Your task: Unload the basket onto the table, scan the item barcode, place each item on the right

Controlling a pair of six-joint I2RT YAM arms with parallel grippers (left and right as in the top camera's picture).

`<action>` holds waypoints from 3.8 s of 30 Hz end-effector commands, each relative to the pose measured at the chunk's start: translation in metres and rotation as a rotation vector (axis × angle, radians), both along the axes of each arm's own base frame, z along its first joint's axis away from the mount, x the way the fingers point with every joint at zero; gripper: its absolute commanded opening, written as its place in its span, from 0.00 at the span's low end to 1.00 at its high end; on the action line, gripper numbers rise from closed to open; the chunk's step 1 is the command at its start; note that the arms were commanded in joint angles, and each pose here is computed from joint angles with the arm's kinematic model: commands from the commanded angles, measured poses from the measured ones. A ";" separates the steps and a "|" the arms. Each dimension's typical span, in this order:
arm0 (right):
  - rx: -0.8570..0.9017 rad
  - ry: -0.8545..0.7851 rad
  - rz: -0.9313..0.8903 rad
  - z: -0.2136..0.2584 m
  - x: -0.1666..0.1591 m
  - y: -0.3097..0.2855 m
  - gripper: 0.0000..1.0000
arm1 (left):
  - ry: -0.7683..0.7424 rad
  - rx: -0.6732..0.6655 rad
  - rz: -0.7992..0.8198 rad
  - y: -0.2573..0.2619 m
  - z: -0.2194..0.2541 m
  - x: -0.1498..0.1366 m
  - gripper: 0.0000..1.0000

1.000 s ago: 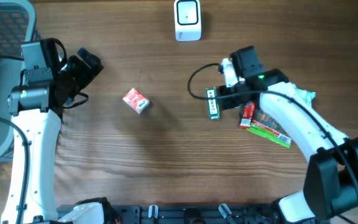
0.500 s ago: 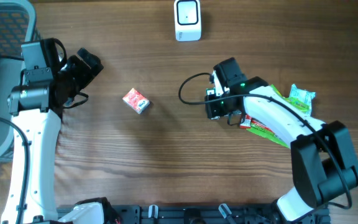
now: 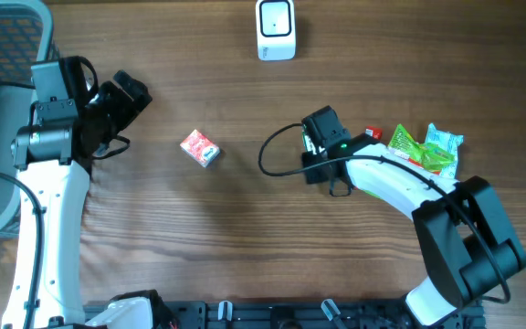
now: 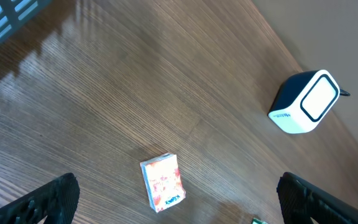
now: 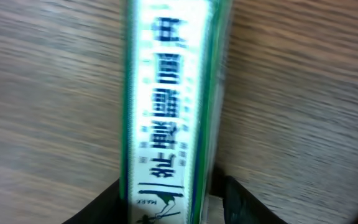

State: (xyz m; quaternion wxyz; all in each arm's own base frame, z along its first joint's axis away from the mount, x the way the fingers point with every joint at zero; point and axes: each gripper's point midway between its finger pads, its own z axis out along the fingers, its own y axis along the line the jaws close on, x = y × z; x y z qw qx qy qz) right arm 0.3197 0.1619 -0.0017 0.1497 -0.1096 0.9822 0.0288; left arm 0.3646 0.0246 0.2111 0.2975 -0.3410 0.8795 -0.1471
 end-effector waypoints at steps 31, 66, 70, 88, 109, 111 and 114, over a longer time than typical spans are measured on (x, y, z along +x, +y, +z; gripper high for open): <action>0.001 -0.066 0.081 0.035 0.014 0.008 0.16 | -0.012 0.013 0.001 0.002 0.004 -0.001 1.00; 1.260 0.027 0.229 0.186 0.221 0.107 0.04 | -0.012 0.013 0.001 0.002 0.004 -0.001 1.00; 1.321 0.027 0.166 0.149 0.247 0.103 0.04 | -0.012 0.013 0.001 0.002 0.004 -0.001 1.00; 1.285 -0.007 0.030 0.096 0.271 0.096 0.04 | -0.012 0.013 0.001 0.002 0.004 -0.001 1.00; 0.507 -0.159 0.083 0.308 0.073 -0.009 0.04 | -0.012 0.013 0.001 0.002 0.004 -0.001 1.00; 0.354 -0.085 0.008 0.296 0.044 -0.038 0.04 | -0.012 0.013 0.001 0.002 0.004 -0.001 1.00; 0.146 0.067 -0.089 0.269 0.009 -0.076 0.04 | -0.012 0.013 0.001 0.002 0.004 -0.001 1.00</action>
